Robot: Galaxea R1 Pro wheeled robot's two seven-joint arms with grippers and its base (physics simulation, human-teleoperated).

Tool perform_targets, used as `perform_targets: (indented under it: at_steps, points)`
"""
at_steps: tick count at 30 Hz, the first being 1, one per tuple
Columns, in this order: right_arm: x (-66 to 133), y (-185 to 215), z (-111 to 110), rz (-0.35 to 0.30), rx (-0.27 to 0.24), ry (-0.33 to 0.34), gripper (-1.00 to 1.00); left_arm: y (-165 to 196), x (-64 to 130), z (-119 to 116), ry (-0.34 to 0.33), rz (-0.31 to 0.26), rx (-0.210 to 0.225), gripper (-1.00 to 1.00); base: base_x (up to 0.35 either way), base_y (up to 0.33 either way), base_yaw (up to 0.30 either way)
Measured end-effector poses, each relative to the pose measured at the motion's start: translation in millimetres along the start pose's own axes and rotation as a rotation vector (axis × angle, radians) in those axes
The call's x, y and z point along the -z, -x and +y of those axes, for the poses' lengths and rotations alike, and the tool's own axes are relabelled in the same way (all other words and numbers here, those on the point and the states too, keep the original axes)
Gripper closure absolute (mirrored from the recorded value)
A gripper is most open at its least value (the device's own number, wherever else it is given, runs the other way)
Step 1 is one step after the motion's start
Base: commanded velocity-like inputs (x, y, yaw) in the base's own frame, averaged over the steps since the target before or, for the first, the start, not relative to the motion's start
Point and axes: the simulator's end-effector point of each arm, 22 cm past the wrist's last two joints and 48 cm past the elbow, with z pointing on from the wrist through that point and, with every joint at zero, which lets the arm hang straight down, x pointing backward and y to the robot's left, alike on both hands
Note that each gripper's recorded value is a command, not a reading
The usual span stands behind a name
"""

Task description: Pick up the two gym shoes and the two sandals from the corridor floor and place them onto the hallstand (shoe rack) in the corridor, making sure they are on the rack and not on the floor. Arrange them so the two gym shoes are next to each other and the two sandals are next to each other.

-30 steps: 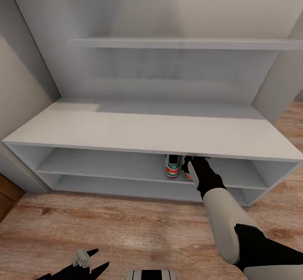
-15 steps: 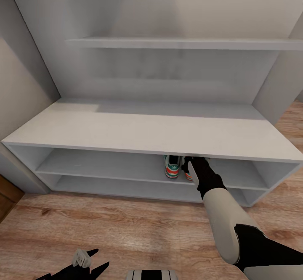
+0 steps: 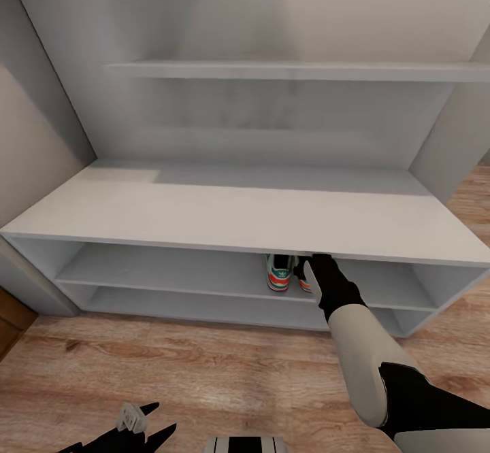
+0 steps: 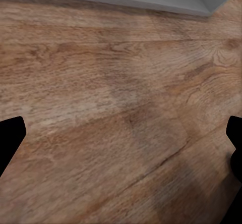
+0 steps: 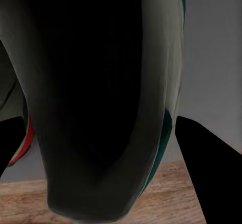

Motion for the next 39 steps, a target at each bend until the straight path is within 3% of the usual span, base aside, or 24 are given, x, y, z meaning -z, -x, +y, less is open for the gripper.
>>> perform_targets:
  at_steps: [27,39]
  points:
    - [-1.8,0.0,-6.8,0.001,-0.002,-0.009,-1.0,-1.0,0.3,0.2,0.001,0.001,0.002,-1.0,-0.003,0.0,0.0]
    - [-2.3,-0.3,-6.9,0.001,-0.002,-0.009,-1.0,-1.3,0.9,1.2,0.002,0.002,0.002,-1.0,-0.261,0.0,0.0]
